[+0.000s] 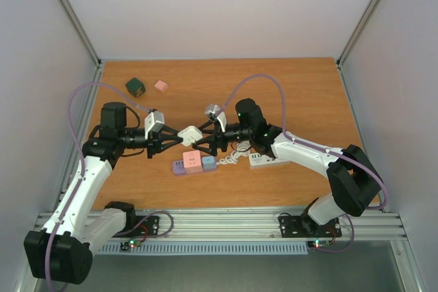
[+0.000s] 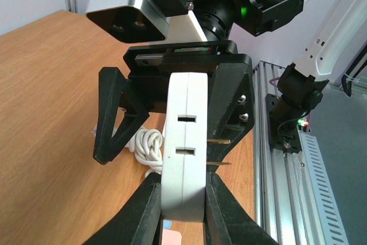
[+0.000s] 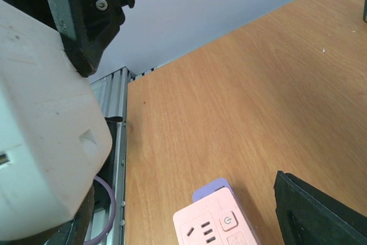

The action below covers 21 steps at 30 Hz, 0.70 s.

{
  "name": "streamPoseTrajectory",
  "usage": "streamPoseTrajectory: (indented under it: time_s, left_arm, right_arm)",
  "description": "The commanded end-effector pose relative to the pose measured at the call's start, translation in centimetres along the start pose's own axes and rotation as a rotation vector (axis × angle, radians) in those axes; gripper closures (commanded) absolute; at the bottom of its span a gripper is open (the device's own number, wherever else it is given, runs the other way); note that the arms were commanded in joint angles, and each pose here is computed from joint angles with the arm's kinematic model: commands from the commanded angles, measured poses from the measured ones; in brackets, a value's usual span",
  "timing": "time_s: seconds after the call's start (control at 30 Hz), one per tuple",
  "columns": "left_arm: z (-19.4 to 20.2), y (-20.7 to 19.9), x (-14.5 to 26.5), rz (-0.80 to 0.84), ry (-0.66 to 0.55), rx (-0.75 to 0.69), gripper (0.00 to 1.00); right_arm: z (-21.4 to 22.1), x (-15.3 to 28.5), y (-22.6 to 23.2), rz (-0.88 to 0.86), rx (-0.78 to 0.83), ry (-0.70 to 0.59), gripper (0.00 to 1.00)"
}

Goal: Pull the plug off the socket

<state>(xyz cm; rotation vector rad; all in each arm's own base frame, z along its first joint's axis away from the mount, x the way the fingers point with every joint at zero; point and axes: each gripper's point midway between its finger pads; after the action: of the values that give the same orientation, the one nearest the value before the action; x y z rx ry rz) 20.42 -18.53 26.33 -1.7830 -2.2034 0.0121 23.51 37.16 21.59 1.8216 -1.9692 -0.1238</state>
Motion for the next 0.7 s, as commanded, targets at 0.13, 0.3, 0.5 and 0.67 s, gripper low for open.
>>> streamPoseTrajectory:
  time_s: [0.13, 0.3, 0.5, 0.67]
  left_arm:
    - [1.0, 0.3, -0.4, 0.002, 0.028, 0.049, 0.99]
    - [1.4, -0.5, -0.2, 0.024, 0.032, 0.021, 0.99]
    - [1.3, -1.6, -0.1, 0.069, 0.029, 0.026, 0.99]
    - [1.8, -2.4, -0.1, 0.101, 0.037, 0.021, 0.99]
  right_arm:
    - [-3.3, 0.7, 2.4, -0.050, 0.099, -0.090, 0.13]
    - [-3.9, 0.6, 1.7, -0.007, 0.097, -0.106, 0.14]
    - [-4.3, 0.5, -0.1, 0.082, 0.097, -0.125, 0.16]
    - [-4.7, 0.4, -1.1, 0.132, 0.096, -0.138, 0.17]
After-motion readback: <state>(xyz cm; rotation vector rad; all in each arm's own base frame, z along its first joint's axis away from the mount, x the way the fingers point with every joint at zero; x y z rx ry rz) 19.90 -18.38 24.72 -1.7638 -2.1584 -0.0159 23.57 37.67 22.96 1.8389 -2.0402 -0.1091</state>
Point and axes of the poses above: each gripper's point midway between its finger pads, its own x axis back along the fingers, its own y axis along the line the jaws close on, z = x × y, and after that the axes turned 1 degree about x, right-handed
